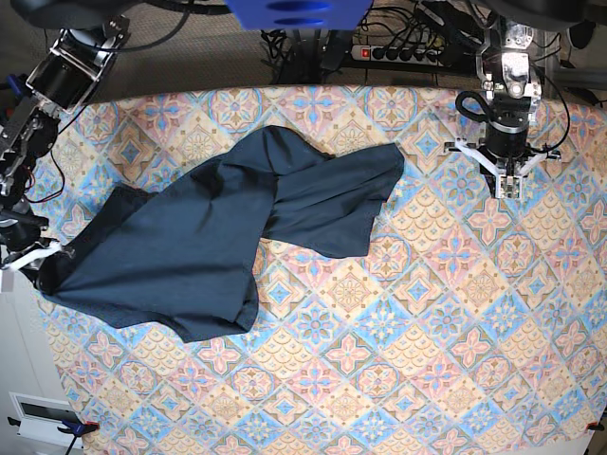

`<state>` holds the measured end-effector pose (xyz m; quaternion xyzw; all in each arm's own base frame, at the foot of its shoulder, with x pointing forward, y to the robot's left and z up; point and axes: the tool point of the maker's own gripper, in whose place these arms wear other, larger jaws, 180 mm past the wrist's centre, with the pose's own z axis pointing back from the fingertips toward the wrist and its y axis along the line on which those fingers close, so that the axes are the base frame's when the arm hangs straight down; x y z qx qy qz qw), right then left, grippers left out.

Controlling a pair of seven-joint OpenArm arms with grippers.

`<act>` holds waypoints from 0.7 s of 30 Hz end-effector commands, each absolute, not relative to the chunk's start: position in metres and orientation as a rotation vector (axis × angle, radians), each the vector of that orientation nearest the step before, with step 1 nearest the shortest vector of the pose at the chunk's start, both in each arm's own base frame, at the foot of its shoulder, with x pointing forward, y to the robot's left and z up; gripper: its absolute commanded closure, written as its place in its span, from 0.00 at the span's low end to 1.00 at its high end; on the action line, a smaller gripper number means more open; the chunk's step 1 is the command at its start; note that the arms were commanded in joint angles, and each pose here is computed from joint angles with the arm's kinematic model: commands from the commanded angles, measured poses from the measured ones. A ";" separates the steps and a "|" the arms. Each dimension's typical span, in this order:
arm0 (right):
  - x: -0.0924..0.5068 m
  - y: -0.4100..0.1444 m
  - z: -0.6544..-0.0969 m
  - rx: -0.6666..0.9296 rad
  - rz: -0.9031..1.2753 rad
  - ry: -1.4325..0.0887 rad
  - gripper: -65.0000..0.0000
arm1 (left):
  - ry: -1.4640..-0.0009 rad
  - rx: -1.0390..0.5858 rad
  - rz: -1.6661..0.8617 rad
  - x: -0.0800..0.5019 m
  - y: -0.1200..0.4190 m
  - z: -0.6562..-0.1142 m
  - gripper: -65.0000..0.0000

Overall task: Layout the t-shirt on the table in an organized manner, then fold the t-shirt properly
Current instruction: 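Hold the shirt end with the right gripper and release with the left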

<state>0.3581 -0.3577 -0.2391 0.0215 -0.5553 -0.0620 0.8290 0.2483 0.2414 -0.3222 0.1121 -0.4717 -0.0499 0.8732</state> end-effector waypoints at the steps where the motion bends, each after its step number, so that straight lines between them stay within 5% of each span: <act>1: 0.359 -0.373 -0.206 0.007 -0.139 -1.276 0.99 | -1.020 0.227 -0.111 0.251 0.239 -0.314 1.00; 16: 0.329 -0.409 -0.227 -0.030 -0.264 -1.236 0.99 | -0.905 -0.092 -0.378 0.220 0.112 -0.355 0.99; 21: 0.329 -0.408 -0.228 -0.027 -0.264 -1.234 0.99 | -0.897 -0.137 -0.441 0.223 0.089 -0.361 0.71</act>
